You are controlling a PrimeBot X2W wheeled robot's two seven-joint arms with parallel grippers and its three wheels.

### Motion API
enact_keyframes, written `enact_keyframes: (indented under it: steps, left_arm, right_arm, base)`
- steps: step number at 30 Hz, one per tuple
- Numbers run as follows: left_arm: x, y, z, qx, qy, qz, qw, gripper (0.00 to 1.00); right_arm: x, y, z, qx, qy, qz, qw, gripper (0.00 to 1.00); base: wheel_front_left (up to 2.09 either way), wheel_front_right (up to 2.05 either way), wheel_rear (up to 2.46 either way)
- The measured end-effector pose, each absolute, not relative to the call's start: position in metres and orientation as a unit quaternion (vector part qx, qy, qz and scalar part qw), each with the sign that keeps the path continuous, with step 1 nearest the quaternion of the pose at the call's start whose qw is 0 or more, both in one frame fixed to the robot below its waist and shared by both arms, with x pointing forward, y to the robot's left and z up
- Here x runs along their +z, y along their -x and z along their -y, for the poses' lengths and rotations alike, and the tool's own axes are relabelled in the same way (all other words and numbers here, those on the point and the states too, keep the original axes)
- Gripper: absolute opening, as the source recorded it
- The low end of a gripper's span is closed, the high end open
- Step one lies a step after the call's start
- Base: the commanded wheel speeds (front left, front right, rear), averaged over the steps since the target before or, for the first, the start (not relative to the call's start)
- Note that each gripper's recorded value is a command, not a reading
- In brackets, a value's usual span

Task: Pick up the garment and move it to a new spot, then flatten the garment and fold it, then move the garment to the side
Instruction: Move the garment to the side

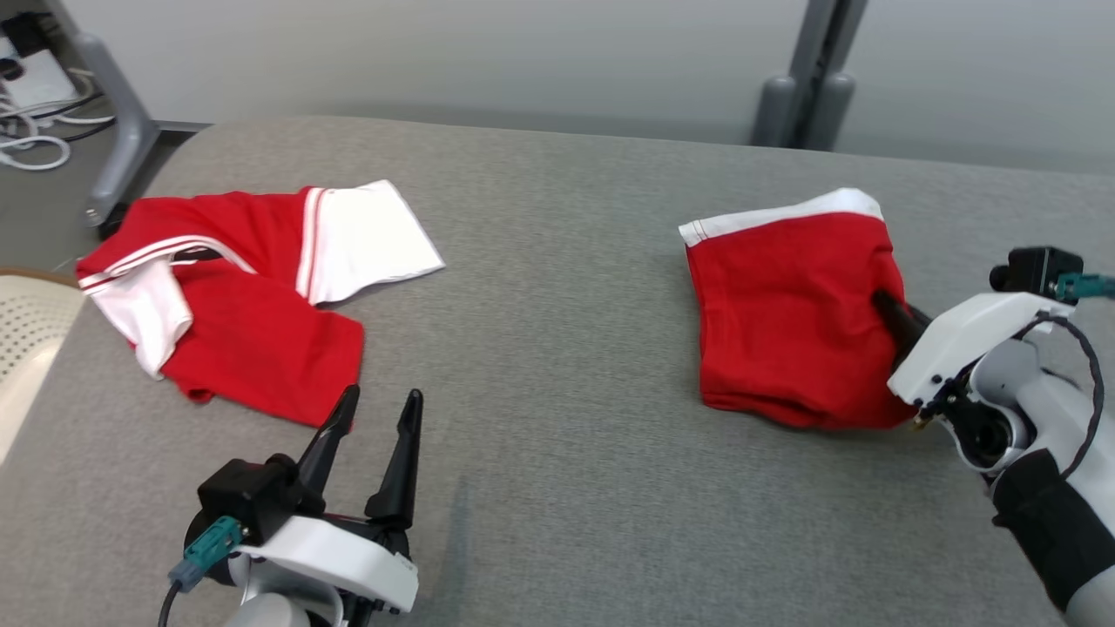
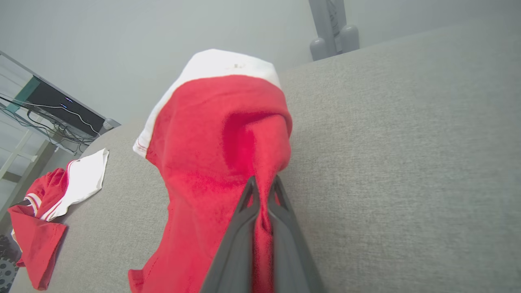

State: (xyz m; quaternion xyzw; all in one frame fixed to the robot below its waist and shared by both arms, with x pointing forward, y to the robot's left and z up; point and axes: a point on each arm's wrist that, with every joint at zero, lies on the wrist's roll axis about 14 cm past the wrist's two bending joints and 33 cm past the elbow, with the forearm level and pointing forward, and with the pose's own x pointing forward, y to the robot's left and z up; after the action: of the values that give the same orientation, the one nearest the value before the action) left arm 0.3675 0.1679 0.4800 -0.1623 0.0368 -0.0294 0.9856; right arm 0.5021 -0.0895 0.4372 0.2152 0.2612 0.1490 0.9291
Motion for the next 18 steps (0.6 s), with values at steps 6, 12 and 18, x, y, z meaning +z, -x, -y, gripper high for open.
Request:
enact_keyframes:
  steps: [6, 12, 18]
  left_arm:
    - [0.485, -0.39, -0.124, -0.098, 0.158, -0.034, 0.982, 1.0]
    - [0.492, -0.419, -0.072, -0.178, 0.155, -0.021, 0.971, 1.0]
    - [0.477, -0.435, -0.044, -0.217, 0.155, -0.037, 0.963, 1.0]
  right_arm:
    - [0.46, -0.513, 0.128, 0.141, -0.164, -0.228, 0.949, 0.0]
    - [0.481, -0.53, 0.18, 0.107, -0.122, -0.199, 0.967, 0.0]
    - [0.492, -0.546, 0.218, 0.08, -0.081, -0.188, 0.976, 0.0]
  base:
    - [0.0, 0.0, 0.0]
    - [0.0, 0.0, 0.0]
    - [0.0, 0.0, 0.0]
